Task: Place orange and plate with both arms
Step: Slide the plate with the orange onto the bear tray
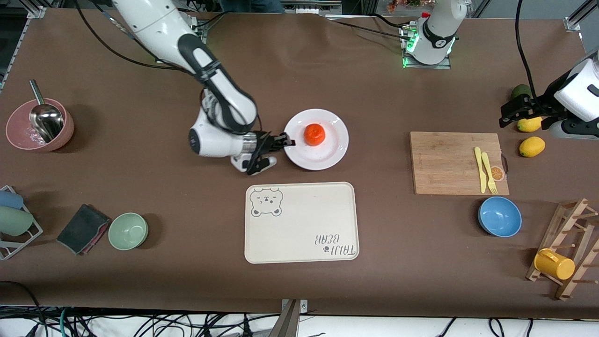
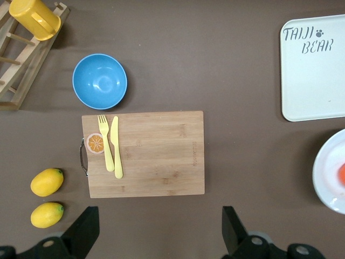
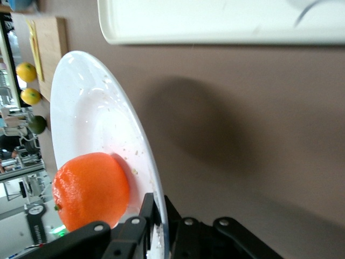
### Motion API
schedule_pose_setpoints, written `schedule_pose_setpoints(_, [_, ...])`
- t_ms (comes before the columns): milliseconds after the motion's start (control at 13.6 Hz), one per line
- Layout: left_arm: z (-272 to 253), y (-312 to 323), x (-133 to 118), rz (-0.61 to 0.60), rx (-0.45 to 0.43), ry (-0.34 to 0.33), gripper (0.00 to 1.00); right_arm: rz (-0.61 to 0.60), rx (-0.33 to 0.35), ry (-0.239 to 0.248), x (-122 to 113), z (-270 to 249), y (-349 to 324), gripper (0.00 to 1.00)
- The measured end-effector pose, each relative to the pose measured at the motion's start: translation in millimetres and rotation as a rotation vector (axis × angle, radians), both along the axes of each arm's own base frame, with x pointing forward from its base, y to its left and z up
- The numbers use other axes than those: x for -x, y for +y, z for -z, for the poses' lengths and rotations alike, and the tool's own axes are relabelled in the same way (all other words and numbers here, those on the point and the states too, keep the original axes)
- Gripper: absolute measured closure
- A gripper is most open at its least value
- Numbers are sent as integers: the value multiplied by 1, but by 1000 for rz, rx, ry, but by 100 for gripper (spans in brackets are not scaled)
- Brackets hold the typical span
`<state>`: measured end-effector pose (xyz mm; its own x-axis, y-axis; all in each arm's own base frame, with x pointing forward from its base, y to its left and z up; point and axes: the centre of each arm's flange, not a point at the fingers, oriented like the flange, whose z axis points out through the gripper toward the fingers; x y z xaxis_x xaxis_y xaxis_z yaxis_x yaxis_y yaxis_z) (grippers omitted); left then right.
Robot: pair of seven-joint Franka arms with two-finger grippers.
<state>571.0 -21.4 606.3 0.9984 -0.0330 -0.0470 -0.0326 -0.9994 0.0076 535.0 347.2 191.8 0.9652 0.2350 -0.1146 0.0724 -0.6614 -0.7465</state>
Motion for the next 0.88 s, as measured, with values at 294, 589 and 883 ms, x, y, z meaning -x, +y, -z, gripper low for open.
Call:
schedule_pose_setpoints(294, [0, 1, 0, -2, 0, 0, 0, 121, -12, -39, -72, -23, -59, 93])
schedule_pose_setpoints(589, [-1, 2, -2, -4, 1, -13, 0, 270, 15, -23, -130, 16, -56, 93])
schedule_pose_setpoints(883, [-2, 2, -6, -4, 4, -41, 0, 383, 32, -41, -163, 56, -50, 93])
